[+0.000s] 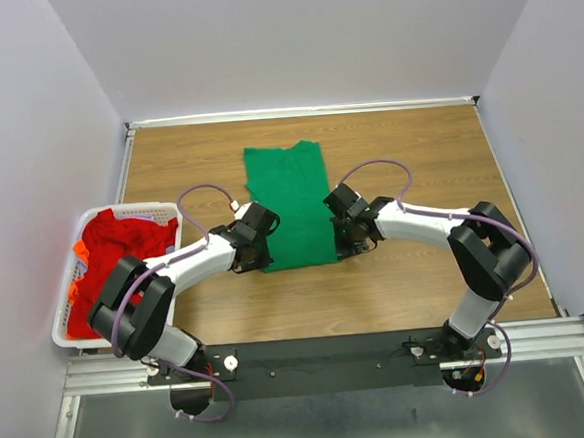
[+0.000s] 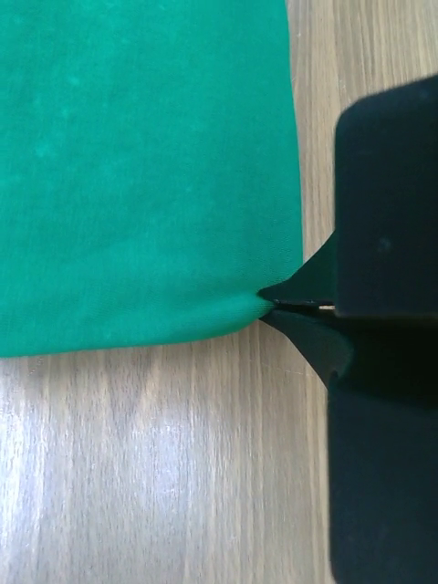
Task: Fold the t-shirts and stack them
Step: Fold the tshirt
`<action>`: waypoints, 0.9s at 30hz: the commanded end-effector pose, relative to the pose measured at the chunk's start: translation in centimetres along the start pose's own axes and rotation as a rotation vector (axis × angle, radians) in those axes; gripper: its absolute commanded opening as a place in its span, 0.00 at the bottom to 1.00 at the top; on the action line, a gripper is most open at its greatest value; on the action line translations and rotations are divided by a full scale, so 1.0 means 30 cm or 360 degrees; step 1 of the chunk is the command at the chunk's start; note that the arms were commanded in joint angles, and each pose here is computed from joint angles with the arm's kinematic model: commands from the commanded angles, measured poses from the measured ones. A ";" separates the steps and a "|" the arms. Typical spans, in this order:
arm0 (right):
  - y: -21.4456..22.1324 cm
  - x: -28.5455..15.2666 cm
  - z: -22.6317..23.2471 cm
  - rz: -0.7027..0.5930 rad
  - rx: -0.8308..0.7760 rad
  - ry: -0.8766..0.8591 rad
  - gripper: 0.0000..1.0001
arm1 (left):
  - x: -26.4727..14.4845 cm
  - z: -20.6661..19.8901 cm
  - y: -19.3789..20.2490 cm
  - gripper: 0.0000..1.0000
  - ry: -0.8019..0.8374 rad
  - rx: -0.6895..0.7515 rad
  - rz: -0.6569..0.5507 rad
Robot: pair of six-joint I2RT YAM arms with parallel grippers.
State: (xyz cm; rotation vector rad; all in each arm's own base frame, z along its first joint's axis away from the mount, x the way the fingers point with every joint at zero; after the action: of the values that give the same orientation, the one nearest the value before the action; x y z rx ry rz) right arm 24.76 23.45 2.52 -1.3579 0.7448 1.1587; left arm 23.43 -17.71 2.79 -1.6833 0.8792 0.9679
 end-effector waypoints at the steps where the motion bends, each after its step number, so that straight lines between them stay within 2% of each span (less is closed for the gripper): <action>1: 0.219 -0.015 -0.098 0.0344 -0.0078 0.0142 0.01 | -0.004 0.144 0.153 0.00 -0.0217 0.0064 0.0241; 3: 0.245 -0.062 -0.095 0.0377 -0.0089 0.0099 0.01 | -0.059 0.127 0.176 0.00 -0.0144 0.0101 0.0285; 5: 0.326 -0.135 -0.080 0.0526 -0.0104 0.0028 0.01 | -0.131 0.095 0.253 0.00 -0.0050 0.0158 0.0394; 6: 0.329 -0.190 -0.066 0.0500 -0.0109 -0.0032 0.00 | -0.180 0.070 0.268 0.00 0.0014 0.0114 0.0396; 7: 0.381 -0.239 -0.071 0.0599 -0.0108 -0.0050 0.01 | -0.229 0.087 0.323 0.00 -0.0024 0.0185 0.0458; 8: 0.397 -0.277 -0.074 0.0617 -0.0097 -0.0063 0.00 | -0.279 0.074 0.346 0.00 0.0025 0.0138 0.0490; 9: 0.422 -0.345 -0.085 0.0646 -0.0096 -0.0075 0.01 | -0.329 0.053 0.410 0.00 0.0110 0.0261 0.0552; 10: 0.407 -0.365 -0.076 0.0593 -0.0097 -0.0107 0.01 | -0.354 0.025 0.411 0.00 0.0172 0.0155 0.0560; 13: 0.410 -0.457 -0.083 0.0597 -0.0085 -0.0119 0.01 | -0.456 -0.009 0.481 0.00 0.0346 0.0114 0.0736; 15: 0.350 -0.495 -0.081 0.0522 -0.0105 -0.0075 0.01 | -0.501 -0.021 0.440 0.00 0.0369 0.0102 0.0669; 16: 0.314 -0.499 -0.100 0.0491 -0.0116 0.0022 0.01 | -0.523 -0.026 0.375 0.00 0.0340 0.0112 0.0549; 22: 0.034 -0.573 -0.038 0.0164 -0.0156 0.0049 0.01 | -0.521 -0.057 0.156 0.00 0.0328 0.0085 0.0298; 27: -0.090 -0.574 -0.015 0.0068 -0.0192 0.0073 0.01 | -0.524 -0.078 0.001 0.00 0.0390 0.0093 0.0125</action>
State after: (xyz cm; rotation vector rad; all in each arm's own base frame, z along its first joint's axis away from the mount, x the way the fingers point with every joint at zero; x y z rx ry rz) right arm 20.03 21.03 18.76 -1.3836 0.7274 1.2832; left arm 15.25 -19.44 16.71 -1.8051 1.1930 0.8546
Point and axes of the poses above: each gripper's point midway between its finger pads, its own x axis out along the fingers, its own z axis along the line the jaws close on, y = z × x, the point moved 1 cm from there along -x, back along the fingers, and after that the axes turned 6 degrees about -x, right-handed, at the moved point
